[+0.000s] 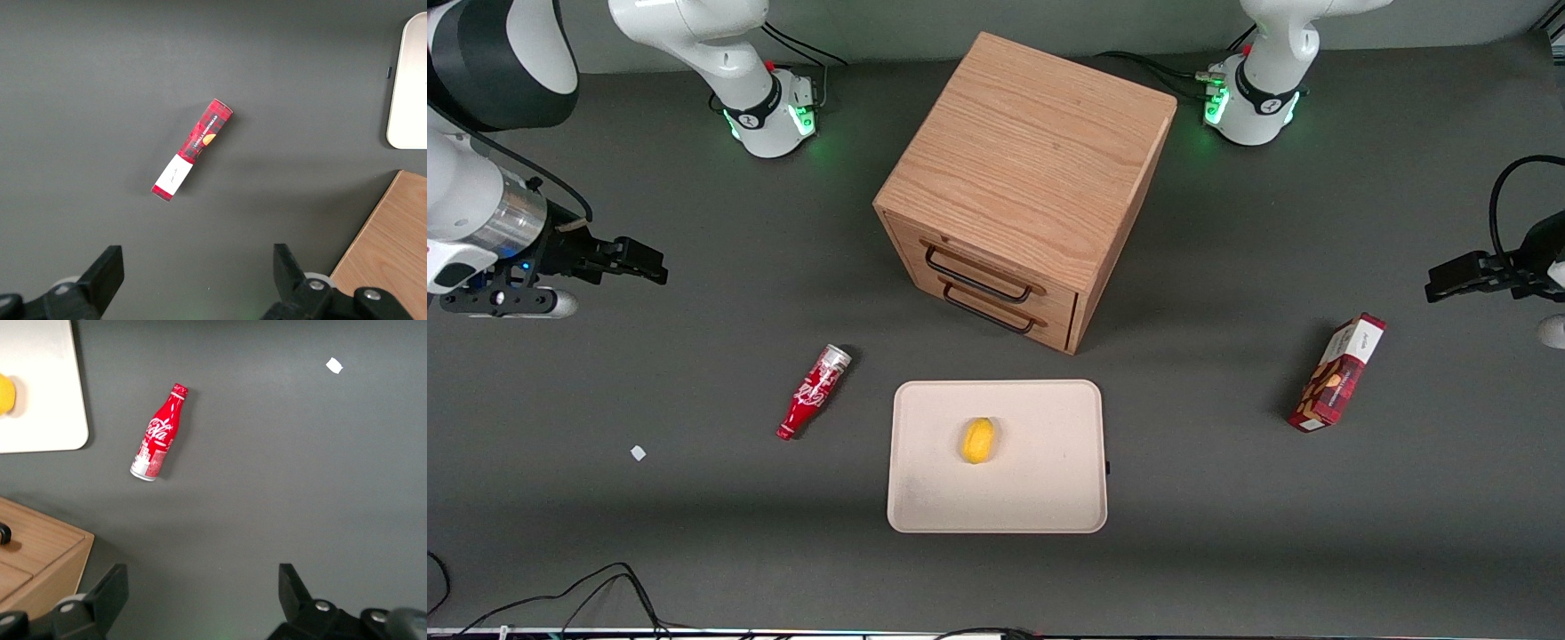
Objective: Place coke bottle on tray
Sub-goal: 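Move the right gripper down over the red Coca-Cola bottle, then close the right gripper around the bottle's body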
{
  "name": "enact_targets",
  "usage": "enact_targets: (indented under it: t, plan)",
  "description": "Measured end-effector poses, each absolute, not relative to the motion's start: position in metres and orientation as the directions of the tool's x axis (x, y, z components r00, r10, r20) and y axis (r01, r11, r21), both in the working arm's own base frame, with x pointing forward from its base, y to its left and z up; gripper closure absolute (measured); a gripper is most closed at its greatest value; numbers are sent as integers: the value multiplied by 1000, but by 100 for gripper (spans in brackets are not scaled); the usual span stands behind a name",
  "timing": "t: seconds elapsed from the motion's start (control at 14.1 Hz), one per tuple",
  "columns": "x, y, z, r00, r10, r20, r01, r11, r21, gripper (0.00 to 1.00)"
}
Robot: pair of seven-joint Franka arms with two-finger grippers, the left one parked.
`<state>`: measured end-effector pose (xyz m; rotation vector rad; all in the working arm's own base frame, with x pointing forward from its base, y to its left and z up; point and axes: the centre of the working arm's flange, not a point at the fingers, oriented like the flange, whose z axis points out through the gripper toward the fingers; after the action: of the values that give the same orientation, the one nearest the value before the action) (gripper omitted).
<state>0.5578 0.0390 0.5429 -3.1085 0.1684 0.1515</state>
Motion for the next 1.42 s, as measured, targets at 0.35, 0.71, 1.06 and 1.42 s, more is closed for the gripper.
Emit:
enact_targets:
  t: [0.35,0.71,1.06,1.42]
  plan:
    - [606,55,451,953,-243,-182,-245,-970,11,0]
    - [639,104,356,879,-448,-166,-450,-893,26,0]
    - [638,136,293,849,-515,-117,-517,-856,14,0]
    - [629,154,247,832,-545,-100,-547,-837,12,0]
